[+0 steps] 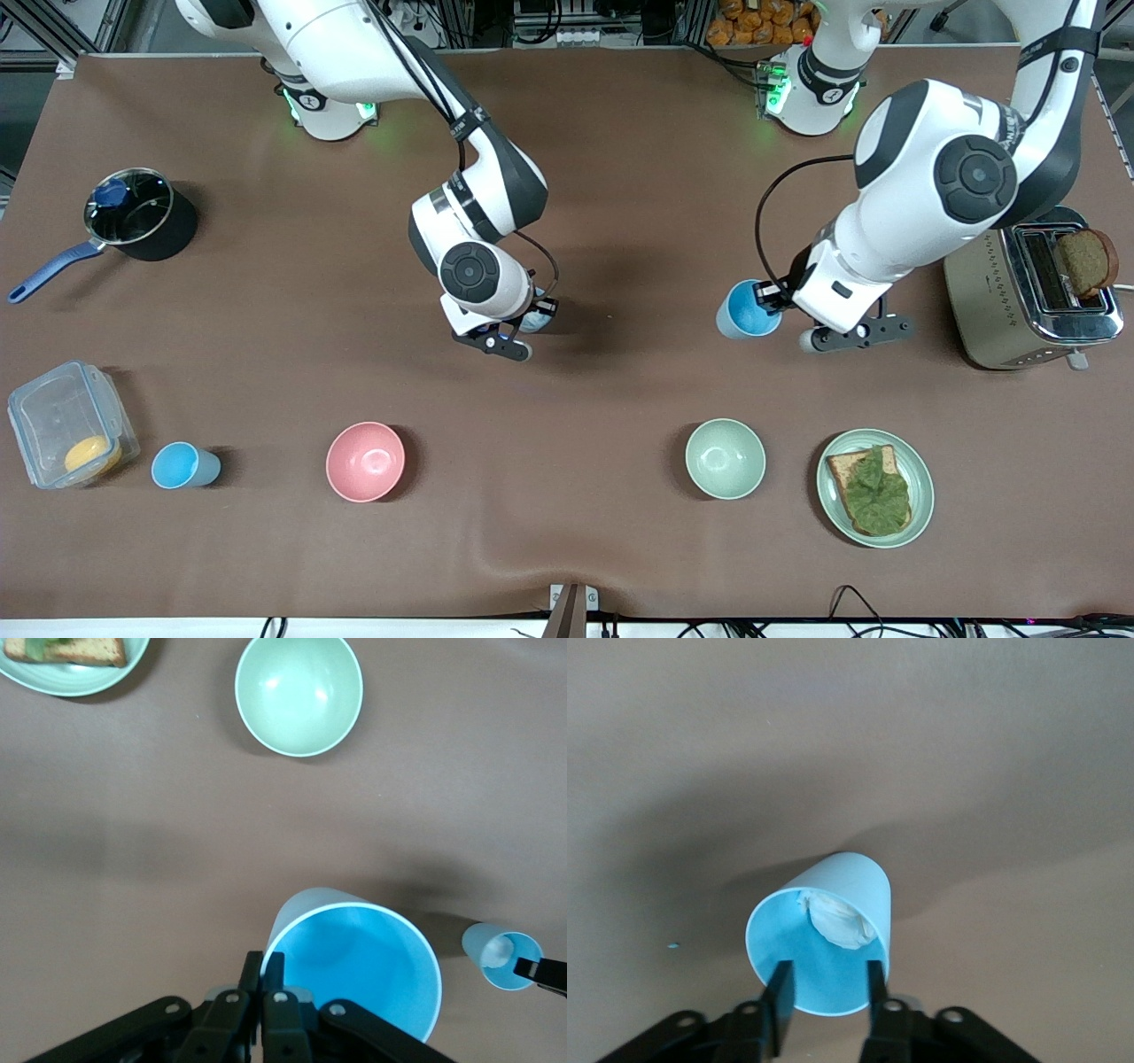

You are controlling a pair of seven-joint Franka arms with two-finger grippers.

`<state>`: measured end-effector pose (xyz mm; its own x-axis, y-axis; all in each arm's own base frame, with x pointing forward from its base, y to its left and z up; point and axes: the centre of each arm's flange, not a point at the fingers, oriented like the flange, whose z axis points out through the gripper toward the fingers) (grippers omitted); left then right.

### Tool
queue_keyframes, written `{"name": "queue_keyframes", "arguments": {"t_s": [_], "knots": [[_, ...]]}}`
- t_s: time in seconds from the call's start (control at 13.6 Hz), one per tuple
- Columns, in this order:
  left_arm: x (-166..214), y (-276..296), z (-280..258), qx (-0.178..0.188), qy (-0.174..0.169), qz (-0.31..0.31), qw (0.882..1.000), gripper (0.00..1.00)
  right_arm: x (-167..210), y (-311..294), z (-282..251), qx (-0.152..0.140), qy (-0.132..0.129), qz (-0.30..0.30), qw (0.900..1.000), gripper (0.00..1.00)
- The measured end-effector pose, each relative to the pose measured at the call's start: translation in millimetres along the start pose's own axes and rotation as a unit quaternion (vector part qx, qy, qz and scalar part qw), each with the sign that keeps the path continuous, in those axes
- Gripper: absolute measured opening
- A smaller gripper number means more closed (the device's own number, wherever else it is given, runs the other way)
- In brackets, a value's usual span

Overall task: Stack blue cups with both arms
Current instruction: 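Carry the cup to the table middle with the right gripper and set it down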

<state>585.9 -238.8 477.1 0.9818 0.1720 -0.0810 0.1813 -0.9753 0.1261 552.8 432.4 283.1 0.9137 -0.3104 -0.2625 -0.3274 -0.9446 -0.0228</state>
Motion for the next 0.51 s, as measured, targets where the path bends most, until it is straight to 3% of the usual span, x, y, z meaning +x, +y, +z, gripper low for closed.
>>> {"name": "queue_keyframes", "arguments": {"t_s": [0.22, 0.37, 0.51], "knots": [[-5.5, 12.9, -2.0, -0.001, 0.000, 0.003, 1.000, 0.03, 19.4, 7.0, -37.8, 0.016, 0.012, 0.012, 1.000, 0.78], [-5.0, 15.1, -5.6, -0.007, 0.000, -0.006, 1.000, 0.03, 46.1, 36.1, -69.5, 0.019, 0.005, 0.026, 0.999, 0.99], [-12.6, 32.0, 0.4, -0.016, -0.013, -0.026, 0.999, 0.03, 70.0, 73.6, -97.1, 0.007, -0.003, 0.021, 1.000, 1.00]]}}
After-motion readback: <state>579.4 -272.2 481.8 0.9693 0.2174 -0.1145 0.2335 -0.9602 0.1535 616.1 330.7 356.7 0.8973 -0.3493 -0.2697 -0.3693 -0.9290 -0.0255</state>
